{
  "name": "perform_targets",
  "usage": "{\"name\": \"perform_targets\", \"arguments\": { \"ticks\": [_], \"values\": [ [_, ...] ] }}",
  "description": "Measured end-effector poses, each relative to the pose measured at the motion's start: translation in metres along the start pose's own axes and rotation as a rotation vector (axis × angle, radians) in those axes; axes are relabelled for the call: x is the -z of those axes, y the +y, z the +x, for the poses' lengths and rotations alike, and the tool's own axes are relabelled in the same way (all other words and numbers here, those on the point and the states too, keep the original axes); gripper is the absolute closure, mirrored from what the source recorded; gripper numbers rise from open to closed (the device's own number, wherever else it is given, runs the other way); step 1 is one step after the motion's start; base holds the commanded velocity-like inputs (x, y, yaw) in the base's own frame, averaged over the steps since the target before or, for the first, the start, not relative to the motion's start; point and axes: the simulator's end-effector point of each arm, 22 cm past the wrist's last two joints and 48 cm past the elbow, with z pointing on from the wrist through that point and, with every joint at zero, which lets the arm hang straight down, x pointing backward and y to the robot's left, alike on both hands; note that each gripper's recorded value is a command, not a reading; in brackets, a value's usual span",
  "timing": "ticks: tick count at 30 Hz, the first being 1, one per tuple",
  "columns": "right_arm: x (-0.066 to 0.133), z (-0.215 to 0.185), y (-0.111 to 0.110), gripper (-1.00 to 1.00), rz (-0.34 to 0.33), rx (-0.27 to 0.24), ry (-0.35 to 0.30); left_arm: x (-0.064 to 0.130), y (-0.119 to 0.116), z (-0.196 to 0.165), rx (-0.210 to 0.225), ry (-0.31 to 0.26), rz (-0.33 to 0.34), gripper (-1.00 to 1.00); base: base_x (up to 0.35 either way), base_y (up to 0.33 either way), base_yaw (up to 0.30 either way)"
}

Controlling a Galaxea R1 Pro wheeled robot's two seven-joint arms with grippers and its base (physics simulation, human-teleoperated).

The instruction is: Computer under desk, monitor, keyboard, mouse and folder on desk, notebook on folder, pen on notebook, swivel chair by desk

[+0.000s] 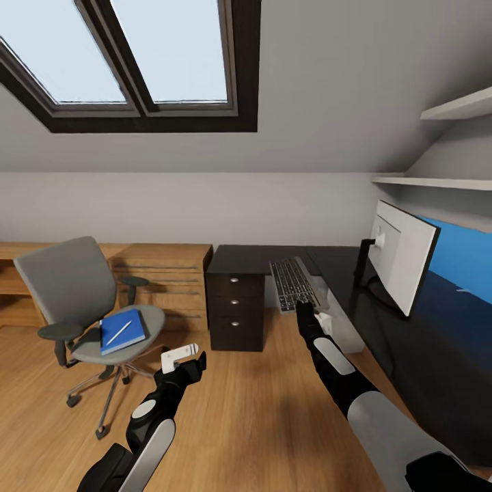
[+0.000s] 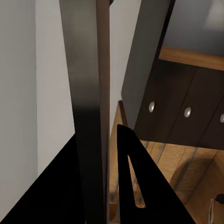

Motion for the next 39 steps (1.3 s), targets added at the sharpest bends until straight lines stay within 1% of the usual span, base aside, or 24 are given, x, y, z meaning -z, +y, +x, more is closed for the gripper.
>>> {"name": "perform_targets", "arguments": {
  "ticks": [5, 12, 15, 21, 23, 25, 39],
  "values": [
    [0.000, -0.002, 0.008, 1.00, 0.003, 0.001, 0.000, 0.002, -0.002, -0.009, 0.001, -0.001, 0.000, -1.00, 0.000, 0.000, 0.000],
    [0.000, -0.002, 0.007, 1.00, 0.007, 0.001, 0.000, 0.004, -0.003, -0.014, 0.006, -0.011, 0.004, -1.00, 0.005, 0.000, 0.000],
    [0.000, -0.001, 0.007, 1.00, 0.007, 0.001, 0.000, 0.004, -0.003, -0.015, 0.008, -0.015, 0.004, -1.00, 0.150, 0.000, 0.000],
    [0.000, -0.002, 0.006, 1.00, 0.009, 0.000, -0.003, 0.005, -0.003, -0.016, 0.009, -0.016, 0.005, -1.00, 0.309, 0.000, 0.000],
    [0.001, -0.002, 0.000, 1.00, 0.023, -0.003, -0.004, 0.005, -0.004, -0.016, 0.008, -0.015, 0.007, -1.00, 0.327, 0.000, 0.000],
    [0.001, -0.003, -0.001, 1.00, 0.023, -0.002, -0.006, 0.005, -0.004, -0.016, 0.008, -0.015, 0.007, -1.00, 0.328, 0.000, 0.000],
    [0.001, 0.002, 0.001, 1.00, 0.020, -0.017, -0.002, 0.005, -0.004, -0.015, 0.007, -0.014, 0.007, -1.00, 0.328, 0.000, 0.000]
  ]
}}
